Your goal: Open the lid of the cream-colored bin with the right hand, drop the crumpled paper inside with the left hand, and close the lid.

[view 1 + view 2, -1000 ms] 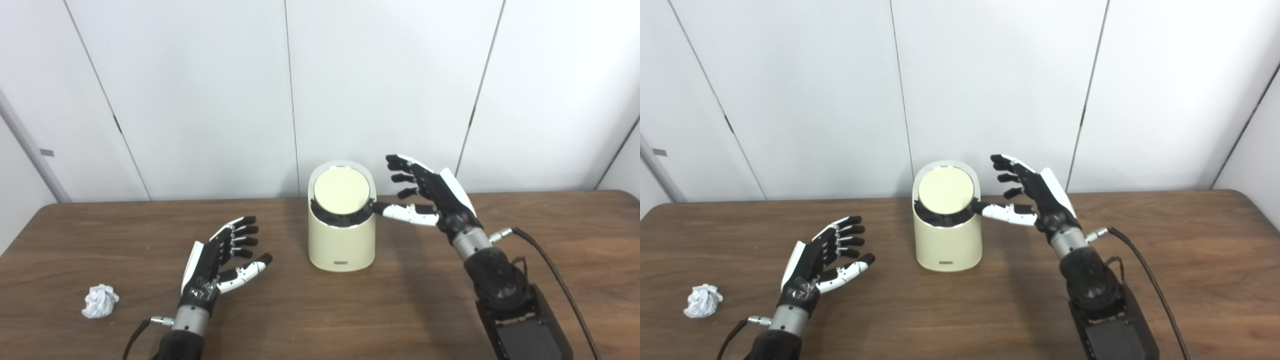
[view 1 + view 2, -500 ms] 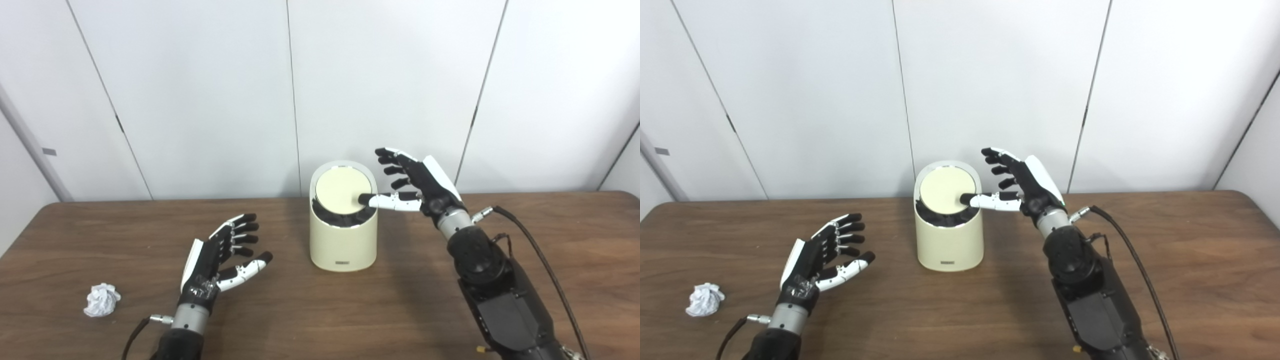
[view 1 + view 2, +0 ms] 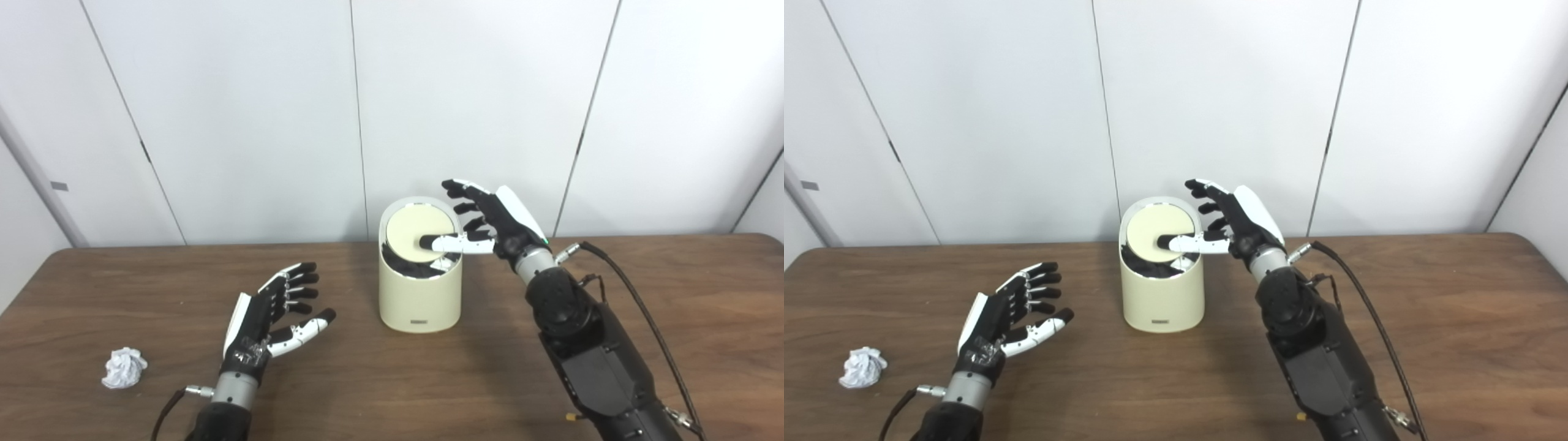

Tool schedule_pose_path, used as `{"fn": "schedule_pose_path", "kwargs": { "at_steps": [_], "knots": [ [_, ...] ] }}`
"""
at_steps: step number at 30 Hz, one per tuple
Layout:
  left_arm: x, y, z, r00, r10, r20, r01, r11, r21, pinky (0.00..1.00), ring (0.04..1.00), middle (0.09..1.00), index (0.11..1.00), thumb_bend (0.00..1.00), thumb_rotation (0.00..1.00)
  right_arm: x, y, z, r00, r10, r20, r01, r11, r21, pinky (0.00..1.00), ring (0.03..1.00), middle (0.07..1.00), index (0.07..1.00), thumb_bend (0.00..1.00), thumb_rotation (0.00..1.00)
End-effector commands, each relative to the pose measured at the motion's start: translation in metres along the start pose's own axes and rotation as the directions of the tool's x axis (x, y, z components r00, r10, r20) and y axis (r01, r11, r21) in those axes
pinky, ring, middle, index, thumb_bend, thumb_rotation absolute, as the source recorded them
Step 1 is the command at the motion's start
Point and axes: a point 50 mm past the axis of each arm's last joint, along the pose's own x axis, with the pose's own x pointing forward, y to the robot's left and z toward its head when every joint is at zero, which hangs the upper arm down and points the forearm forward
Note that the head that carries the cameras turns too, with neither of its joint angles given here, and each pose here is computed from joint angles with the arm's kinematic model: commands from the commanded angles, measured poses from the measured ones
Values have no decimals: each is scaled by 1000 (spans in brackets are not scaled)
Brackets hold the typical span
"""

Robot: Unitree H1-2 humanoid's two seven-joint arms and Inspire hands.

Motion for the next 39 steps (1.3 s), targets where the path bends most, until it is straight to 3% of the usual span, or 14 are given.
{"fn": "schedule_pose_path", "kwargs": {
  "at_steps": [1,11,26,29,39],
  "knots": [
    [10,1,20,996,10,83,-9,1000,-6,623,710,770,800,631,78,12,-14,31,995,-53,88,53,999,-1,611,795,852,859,770,421],
    [9,-2,21,997,9,81,-9,1000,-1,605,701,770,797,631,64,15,-7,43,994,-27,107,31,999,-41,610,788,854,851,780,410],
    [6,-3,22,997,12,79,-12,1000,1,602,701,769,799,631,79,16,2,36,996,15,90,-2,990,-144,650,796,855,851,839,356],
    [6,-3,22,997,13,77,-13,1000,-3,610,702,769,799,631,81,16,2,35,997,16,82,-4,989,-145,637,793,859,853,830,336],
    [5,0,20,997,11,73,-11,1000,2,604,699,767,796,633,102,17,1,26,999,9,52,-3,992,-126,605,773,863,851,661,355]
  ]
}}
